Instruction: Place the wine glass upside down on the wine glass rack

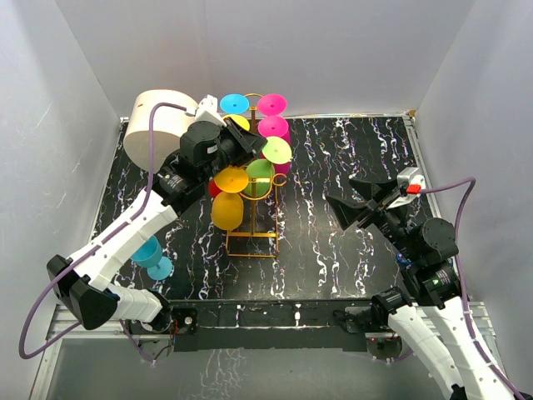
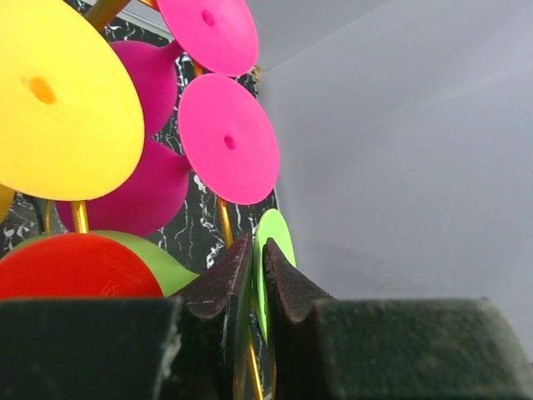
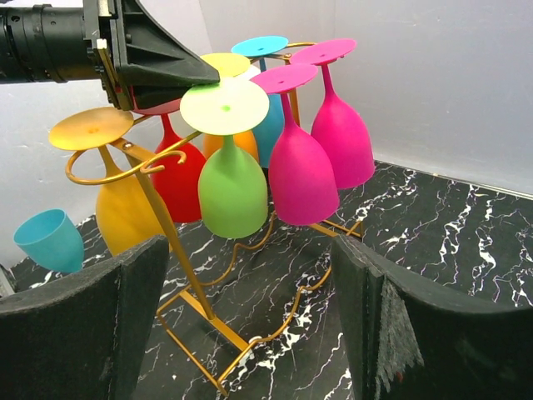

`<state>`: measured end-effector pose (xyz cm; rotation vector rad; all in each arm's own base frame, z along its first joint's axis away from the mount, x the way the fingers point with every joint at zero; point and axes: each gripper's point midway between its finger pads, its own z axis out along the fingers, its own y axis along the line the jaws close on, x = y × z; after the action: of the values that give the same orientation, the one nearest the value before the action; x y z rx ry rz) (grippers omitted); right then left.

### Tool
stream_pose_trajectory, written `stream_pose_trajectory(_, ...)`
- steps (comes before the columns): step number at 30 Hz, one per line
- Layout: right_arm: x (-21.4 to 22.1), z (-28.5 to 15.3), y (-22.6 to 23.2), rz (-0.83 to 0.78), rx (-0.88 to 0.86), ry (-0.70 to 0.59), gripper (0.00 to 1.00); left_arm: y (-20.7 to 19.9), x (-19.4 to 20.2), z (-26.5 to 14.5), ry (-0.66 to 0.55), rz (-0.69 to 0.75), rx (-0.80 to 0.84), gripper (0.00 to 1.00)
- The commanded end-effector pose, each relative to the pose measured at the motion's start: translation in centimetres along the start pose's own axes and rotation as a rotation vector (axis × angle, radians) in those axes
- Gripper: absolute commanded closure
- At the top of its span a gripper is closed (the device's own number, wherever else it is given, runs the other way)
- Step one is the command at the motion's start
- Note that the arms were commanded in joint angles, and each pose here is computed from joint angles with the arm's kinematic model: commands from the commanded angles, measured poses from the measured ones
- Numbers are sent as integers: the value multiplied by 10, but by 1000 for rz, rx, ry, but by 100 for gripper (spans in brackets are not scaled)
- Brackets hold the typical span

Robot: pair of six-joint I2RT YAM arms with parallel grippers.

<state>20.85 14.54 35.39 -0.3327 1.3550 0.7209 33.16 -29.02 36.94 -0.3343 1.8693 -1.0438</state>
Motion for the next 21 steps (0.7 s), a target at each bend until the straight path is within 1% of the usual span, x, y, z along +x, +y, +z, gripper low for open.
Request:
stream_pose_trajectory(1,-15,0,-2,-26,17,-40,23,-5,-20,-19,-57,71,3,89)
stream_pose_trajectory(7,-16,-2,-3,-29,31,-45,23,2,-24,-24,-59,131,-38,84)
stream_pose_trajectory(11,-21,-3,-4,-31,42,-57,23,5,-26,-27,-52,162,-62,82)
stream_pose_trajectory(21,-24,-2,-5,-30,47,-62,24,5,-39,-40,-87,211,-86,80)
